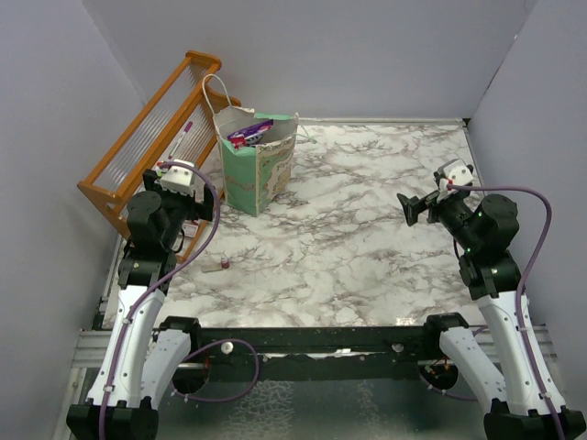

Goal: Place the snacks into the paper bag
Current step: Reset both arms

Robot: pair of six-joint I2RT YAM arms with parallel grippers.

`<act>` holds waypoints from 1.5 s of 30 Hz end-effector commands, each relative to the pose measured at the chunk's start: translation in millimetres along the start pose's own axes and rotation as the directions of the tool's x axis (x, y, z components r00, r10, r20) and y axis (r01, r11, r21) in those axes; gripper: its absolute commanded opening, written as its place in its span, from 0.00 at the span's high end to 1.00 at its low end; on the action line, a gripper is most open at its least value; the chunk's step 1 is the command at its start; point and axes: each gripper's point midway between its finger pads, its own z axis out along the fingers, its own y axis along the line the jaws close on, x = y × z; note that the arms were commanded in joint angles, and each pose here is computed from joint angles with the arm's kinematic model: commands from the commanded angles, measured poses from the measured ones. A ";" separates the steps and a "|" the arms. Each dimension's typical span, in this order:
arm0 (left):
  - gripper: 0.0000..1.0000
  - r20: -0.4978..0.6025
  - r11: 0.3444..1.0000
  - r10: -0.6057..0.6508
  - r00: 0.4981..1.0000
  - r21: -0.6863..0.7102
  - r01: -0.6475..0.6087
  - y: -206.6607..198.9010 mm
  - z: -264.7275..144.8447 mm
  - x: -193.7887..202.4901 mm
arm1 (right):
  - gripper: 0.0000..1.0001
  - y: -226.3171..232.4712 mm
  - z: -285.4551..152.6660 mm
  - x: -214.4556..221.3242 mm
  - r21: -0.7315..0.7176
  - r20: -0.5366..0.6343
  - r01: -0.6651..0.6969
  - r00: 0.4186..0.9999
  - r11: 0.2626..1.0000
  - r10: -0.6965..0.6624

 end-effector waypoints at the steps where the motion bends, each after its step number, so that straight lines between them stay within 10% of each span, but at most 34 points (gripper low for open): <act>1: 0.01 0.028 1.000 0.010 1.000 -0.023 -0.010 5.7 -3.5 -10.5 | 0.01 -0.5 -1.2 5.9 0.003 -0.015 0.004 1.000 1.000 -0.004; 45: 0.01 0.014 1.000 0.009 1.000 -0.022 -0.009 5.1 -4.5 -7.4 | 0.01 10.3 -3.3 5.8 -0.053 -0.006 0.007 1.000 0.999 -0.008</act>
